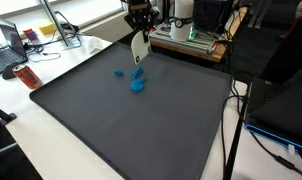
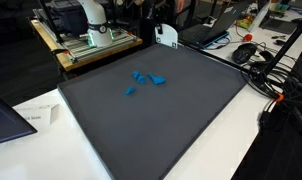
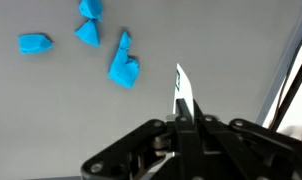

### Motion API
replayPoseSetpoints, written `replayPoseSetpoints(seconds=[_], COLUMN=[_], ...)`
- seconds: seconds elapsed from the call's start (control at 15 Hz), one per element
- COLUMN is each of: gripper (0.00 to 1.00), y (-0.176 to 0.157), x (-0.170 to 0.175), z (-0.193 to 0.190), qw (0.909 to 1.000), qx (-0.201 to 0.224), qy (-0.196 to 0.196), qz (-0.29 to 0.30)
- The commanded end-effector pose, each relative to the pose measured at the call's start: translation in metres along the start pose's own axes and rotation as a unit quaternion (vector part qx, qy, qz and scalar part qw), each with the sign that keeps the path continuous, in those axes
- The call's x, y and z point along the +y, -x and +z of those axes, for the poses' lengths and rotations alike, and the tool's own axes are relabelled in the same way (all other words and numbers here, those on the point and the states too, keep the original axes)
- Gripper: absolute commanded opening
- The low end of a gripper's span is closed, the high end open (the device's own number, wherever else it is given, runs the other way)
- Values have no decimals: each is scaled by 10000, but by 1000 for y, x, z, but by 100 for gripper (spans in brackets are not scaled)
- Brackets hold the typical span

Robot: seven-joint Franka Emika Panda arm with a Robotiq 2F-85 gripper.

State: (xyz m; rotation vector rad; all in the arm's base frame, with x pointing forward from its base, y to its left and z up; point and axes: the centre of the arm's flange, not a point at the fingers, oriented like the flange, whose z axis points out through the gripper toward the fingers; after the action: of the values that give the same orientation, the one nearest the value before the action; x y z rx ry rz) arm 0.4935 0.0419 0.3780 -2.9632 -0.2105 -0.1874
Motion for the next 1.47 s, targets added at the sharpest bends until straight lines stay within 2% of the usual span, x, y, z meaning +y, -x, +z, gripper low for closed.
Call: replayPoseSetpoints(seconds=[0.0, 0.27, 0.6, 1.13, 1.27, 1.4], gripper=[1, 1, 1, 1, 1, 1], y=[-34, -56, -70, -85, -81, -77], x=[-23, -24, -7, 0, -2, -9], z=[24, 50, 78, 79, 79, 79], qw=[9989, 9947, 9902, 9906, 9947, 9958], qx=[172, 310, 161, 54, -403, -683], qy=[391, 861, 1193, 1135, 780, 489], qz=[214, 464, 715, 765, 543, 350])
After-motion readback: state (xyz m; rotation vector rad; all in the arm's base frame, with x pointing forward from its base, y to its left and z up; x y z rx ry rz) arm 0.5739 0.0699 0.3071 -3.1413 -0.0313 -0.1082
